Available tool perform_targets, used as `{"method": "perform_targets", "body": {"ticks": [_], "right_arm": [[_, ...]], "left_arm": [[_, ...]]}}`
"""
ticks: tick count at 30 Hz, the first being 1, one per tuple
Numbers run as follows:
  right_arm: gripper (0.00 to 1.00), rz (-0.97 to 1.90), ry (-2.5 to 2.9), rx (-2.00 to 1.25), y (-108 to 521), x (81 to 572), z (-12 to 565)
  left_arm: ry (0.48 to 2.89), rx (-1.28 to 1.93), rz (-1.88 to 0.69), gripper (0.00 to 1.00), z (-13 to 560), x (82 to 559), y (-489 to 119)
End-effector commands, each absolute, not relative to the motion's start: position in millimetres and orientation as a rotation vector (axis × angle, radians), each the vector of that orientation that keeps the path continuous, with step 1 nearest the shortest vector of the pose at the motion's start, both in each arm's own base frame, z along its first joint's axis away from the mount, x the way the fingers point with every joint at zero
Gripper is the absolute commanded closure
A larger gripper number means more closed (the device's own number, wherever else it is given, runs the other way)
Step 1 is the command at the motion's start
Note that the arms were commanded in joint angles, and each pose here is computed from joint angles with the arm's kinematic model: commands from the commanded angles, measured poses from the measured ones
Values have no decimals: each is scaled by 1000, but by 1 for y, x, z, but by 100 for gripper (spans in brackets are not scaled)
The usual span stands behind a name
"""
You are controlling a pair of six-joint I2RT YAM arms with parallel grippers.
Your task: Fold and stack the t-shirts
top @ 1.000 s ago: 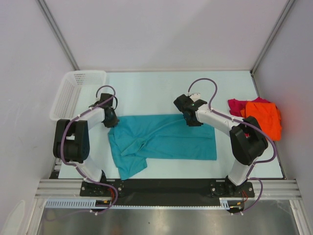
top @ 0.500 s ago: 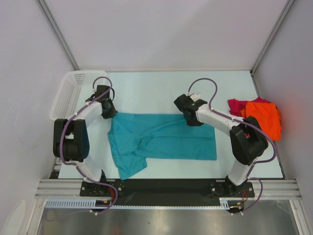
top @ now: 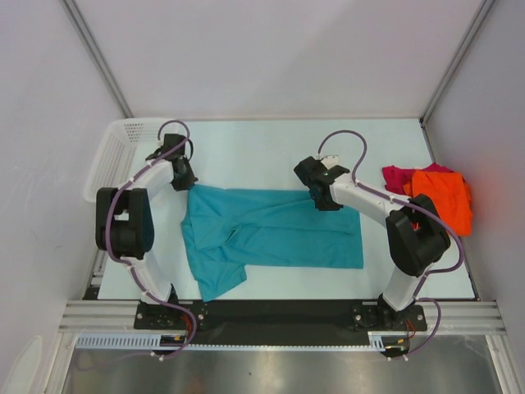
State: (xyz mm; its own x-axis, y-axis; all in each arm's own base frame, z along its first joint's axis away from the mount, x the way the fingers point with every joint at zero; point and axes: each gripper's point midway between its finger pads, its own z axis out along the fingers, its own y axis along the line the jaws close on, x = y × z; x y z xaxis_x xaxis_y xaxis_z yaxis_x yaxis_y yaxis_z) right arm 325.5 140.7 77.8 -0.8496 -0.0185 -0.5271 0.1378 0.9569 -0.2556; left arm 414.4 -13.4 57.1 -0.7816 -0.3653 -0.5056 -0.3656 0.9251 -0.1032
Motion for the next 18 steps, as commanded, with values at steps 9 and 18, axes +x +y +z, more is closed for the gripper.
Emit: {"method": "perform_targets", "body": {"ticks": [9, 18], "right_arm": [[80, -384, 2542, 93, 142, 335, 79], [80, -367, 2512, 93, 158, 369, 77]], "left_arm": [[2497, -536, 20, 1, 87, 420, -5], [2488, -487, -5, 0, 99, 443, -18]]}}
